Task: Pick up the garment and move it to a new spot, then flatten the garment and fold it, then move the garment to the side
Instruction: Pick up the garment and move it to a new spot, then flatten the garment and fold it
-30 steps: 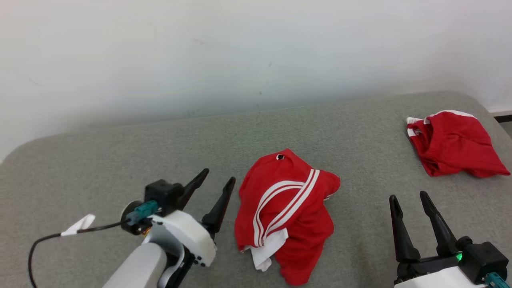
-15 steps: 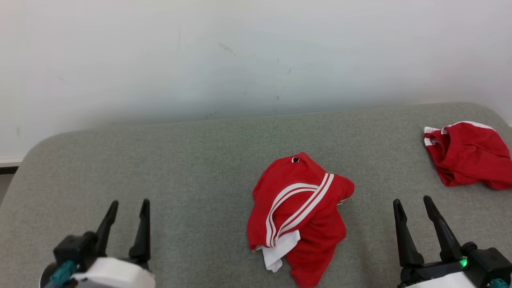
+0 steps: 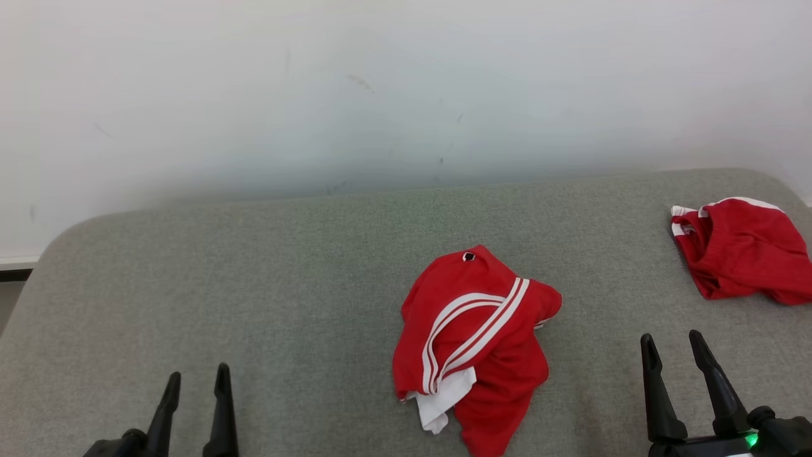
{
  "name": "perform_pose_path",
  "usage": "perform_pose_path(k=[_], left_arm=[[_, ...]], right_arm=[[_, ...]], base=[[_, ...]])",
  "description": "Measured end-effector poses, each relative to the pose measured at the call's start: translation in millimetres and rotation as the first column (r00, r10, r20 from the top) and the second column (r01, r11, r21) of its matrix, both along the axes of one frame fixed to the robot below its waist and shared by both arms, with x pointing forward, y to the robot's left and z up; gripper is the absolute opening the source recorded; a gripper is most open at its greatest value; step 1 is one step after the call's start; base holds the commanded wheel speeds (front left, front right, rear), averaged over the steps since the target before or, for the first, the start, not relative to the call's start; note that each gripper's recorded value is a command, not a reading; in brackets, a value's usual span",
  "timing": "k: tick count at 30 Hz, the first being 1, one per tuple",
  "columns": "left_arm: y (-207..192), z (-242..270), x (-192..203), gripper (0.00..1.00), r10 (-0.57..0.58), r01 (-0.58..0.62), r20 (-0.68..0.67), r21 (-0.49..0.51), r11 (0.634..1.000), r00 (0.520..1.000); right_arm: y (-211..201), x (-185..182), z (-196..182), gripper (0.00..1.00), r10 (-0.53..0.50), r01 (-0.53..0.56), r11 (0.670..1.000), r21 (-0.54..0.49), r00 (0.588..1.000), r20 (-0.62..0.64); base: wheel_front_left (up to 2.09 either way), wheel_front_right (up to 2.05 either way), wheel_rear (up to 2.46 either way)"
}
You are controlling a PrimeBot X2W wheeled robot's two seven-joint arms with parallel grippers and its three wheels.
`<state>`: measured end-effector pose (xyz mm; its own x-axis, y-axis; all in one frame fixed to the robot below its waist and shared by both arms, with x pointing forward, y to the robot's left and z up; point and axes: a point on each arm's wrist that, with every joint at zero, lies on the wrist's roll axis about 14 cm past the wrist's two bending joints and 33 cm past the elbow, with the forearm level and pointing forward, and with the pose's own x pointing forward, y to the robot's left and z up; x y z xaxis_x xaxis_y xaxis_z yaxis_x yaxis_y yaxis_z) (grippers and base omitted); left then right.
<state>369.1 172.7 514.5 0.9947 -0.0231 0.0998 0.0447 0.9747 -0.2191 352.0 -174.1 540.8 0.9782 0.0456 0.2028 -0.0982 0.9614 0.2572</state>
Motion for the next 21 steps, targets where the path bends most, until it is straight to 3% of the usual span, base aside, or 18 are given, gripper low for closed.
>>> perform_pose_path(k=[17,21], left_arm=[[-0.9,-0.4,-1.6,1.0,-0.015,0.015,0.013,0.003,1.0,1.0],[0.6,-2.7,-3.8,1.0,-0.012,0.012,0.008,-0.001,1.0,1.0]], right_arm=[[19.5,2.7,-1.0,1.0,0.063,-0.063,0.998,-0.015,0.998,-0.004],[42.6,3.7,-10.5,1.0,0.14,-0.141,0.99,-0.02,0.99,-0.034]], base=[[0.0,0.0,0.0],[0.0,0.0,0.0]])
